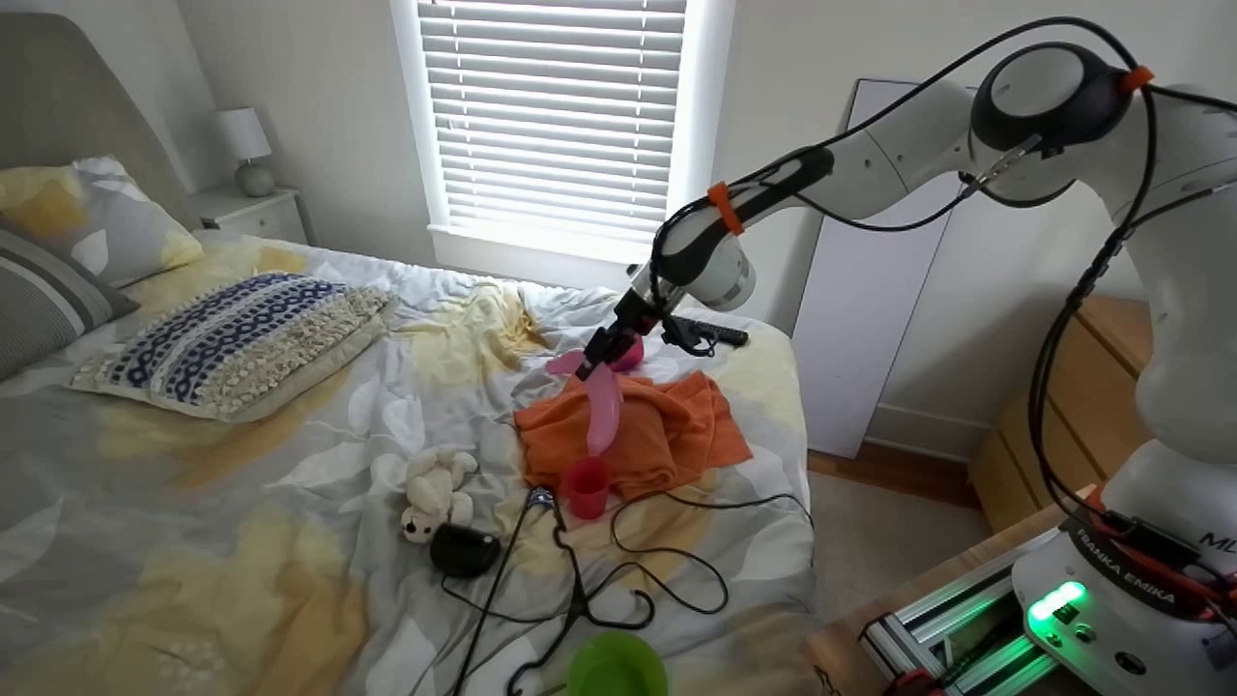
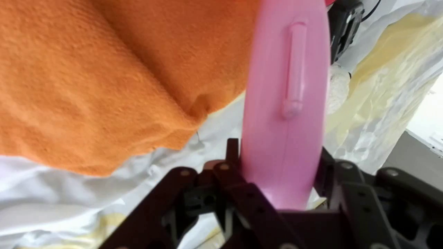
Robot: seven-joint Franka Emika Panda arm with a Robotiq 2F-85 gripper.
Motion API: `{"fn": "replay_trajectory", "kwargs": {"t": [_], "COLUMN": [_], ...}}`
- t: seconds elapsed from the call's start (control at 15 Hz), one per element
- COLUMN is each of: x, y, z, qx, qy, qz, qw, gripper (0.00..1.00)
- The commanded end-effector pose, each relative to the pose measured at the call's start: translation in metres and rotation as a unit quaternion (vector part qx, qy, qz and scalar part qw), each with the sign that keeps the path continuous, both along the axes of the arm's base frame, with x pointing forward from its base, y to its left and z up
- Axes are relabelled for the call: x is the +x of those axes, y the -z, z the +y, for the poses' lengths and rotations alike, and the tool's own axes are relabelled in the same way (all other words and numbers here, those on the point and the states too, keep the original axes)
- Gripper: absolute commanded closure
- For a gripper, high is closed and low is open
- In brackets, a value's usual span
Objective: Put the pink thing into the cup
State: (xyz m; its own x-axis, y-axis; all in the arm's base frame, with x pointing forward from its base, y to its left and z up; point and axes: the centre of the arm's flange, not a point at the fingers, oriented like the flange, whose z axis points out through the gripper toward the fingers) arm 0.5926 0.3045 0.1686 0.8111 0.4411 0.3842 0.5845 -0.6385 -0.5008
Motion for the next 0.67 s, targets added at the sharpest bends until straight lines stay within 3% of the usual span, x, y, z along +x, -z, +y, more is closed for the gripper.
{"fn": "replay_trajectory", "kwargs": {"t": [0.0, 0.2, 0.47, 0.6], "x": [-0.042, -0.070, -0.101, -0.112], "y": [-0.054, -0.077, -0.089, -0.091], "z": [0.021, 0.047, 0.079, 0.087], "qx": [-0.031, -0.047, -0.067, -0.099], "qy": [-0.018, -0.025, -0.030, -0.013], "qz": [-0.054, -0.075, -0.063, -0.059], "qw": [0.9979, 0.9958, 0.9953, 0.9933], "gripper": [0.76, 0.76, 0.76, 0.76]}}
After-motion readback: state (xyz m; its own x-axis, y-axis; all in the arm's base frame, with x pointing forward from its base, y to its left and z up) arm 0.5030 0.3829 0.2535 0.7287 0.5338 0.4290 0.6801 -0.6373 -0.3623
